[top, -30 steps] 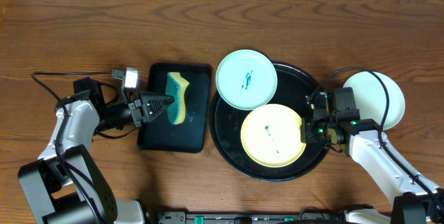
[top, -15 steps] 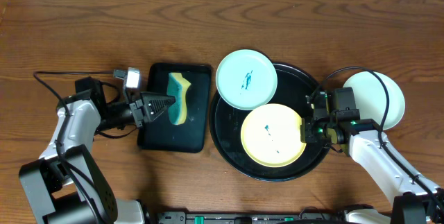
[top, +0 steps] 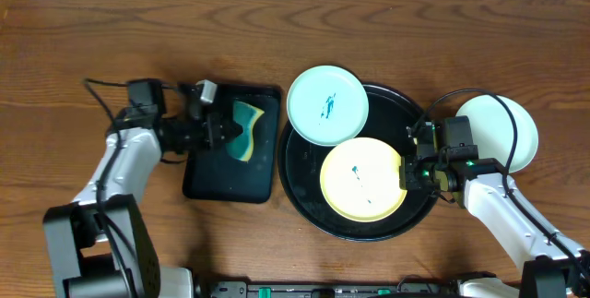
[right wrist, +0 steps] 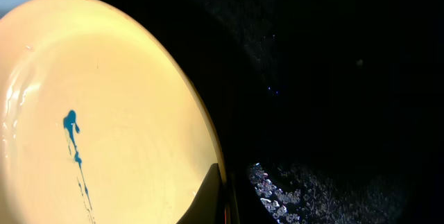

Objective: Clean dirty plates on tray and stack at the side
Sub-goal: 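Lift the sponge with the left gripper toward the yellow plate, then scrub the yellow plate with the sponge in the left gripper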

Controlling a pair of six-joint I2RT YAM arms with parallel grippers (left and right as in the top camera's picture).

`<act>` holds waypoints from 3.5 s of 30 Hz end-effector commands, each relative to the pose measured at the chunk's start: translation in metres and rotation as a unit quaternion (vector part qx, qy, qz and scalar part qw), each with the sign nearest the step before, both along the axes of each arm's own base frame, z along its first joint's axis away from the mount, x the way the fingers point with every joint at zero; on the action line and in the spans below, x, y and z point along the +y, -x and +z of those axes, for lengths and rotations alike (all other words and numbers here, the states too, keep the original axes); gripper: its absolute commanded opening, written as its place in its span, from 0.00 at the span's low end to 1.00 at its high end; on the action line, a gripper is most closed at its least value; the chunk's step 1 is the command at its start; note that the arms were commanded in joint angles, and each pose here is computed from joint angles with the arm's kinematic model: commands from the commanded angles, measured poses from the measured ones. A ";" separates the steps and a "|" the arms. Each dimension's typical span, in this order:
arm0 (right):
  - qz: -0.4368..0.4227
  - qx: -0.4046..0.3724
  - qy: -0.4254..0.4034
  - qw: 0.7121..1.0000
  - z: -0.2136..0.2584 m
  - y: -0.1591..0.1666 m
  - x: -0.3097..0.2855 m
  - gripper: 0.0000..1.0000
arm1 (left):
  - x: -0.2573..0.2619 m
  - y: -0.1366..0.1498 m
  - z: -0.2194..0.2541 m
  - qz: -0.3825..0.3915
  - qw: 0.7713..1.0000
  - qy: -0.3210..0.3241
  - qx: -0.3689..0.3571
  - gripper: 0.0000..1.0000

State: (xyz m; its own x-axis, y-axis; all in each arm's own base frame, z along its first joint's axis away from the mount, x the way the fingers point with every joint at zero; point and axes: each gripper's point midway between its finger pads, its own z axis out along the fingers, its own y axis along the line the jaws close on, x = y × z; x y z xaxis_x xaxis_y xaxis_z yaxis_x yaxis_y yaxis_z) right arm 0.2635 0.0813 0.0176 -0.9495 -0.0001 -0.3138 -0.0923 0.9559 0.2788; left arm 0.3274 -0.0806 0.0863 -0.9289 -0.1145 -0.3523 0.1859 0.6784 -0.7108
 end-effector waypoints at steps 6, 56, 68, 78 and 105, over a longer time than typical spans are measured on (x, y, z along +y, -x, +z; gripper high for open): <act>-0.003 0.004 0.002 1.000 -0.003 0.003 0.000 0.01 | 0.011 -0.007 -0.040 0.130 0.937 -0.320 0.061 0.08; 0.028 0.019 -0.010 0.999 -0.024 0.030 0.019 0.01 | -0.269 0.133 -0.059 -0.141 0.967 -0.211 0.013 0.08; 0.028 0.019 -0.010 0.999 -0.024 0.029 0.020 0.01 | -0.225 0.070 -0.002 -0.009 0.967 -0.253 -0.029 0.08; 0.028 0.019 -0.010 0.999 -0.024 0.030 0.020 0.01 | -0.207 0.070 -0.067 -0.015 0.929 -0.369 -0.028 0.08; 0.028 0.019 -0.010 0.999 -0.024 0.029 0.020 0.03 | -0.006 0.009 -0.016 0.150 0.918 -0.354 0.095 0.08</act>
